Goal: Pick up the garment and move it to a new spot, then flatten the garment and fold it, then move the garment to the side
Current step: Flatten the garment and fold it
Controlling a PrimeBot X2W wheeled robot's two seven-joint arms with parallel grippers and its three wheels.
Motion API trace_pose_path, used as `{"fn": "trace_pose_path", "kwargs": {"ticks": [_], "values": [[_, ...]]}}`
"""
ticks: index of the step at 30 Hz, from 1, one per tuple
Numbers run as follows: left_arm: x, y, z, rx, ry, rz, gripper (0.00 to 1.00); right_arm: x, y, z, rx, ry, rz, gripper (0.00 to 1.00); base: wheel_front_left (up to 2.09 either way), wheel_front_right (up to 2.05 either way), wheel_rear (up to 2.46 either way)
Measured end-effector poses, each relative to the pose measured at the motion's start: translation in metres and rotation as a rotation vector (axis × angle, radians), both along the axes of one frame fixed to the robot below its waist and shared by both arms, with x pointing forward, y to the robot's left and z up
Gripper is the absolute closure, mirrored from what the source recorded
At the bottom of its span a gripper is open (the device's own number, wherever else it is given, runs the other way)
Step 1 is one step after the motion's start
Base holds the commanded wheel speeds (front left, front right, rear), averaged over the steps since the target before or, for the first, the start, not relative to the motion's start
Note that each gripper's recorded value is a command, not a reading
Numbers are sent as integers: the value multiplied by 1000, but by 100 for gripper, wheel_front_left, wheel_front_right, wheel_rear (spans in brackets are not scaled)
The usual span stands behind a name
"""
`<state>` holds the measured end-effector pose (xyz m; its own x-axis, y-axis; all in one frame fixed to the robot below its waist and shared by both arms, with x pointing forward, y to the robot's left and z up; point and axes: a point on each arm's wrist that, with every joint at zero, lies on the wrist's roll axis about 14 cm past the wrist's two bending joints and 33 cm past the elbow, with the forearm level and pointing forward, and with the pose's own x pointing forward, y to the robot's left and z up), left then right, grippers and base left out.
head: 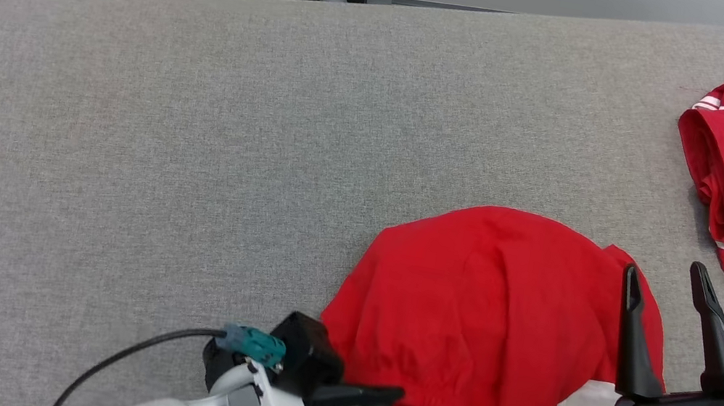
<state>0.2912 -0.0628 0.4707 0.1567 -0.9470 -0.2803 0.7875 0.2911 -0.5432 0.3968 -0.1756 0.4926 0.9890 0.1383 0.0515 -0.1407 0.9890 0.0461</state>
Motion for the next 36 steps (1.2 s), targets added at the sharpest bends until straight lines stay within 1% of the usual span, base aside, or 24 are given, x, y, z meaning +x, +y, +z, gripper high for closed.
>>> {"fn": "trace_pose_path", "kwargs": {"ticks": [6,8,10,11,13,16,24,32,33,34,36], "values": [[-24,-11,4,-19,-2,-87,0,1,-2,-3,-9,8,1,0,0,0,0],[-32,-13,-2,17,-44,-140,0,2,-2,-5,-13,13,4,0,0,0,0],[-33,-12,-15,76,-127,-178,0,3,-3,-7,-18,18,7,0,0,0,0],[-33,-12,-15,76,-127,-178,0,3,-3,-7,-18,18,7,0,0,0,0],[-27,-11,-27,123,-204,-194,0,5,-4,-8,-22,19,8,0,0,0,0],[-24,-17,-37,128,-251,-190,0,7,-7,-10,-22,26,1,0,0,0,0],[-28,-27,-50,118,-192,-210,0,11,-11,-19,-28,50,-9,0,0,0,0],[-30,-37,-53,111,-185,-257,0,17,-21,-25,-41,63,-33,0,0,0,0],[-31,-38,-53,108,-183,-259,2,18,-22,-26,-43,65,-35,0,0,0,0],[-31,-38,-54,107,-179,-261,22,18,-22,-27,-45,66,-36,0,0,0,0],[-31,-39,-55,105,-176,-264,86,19,-24,-29,-47,70,-39,0,0,0,0]]}}
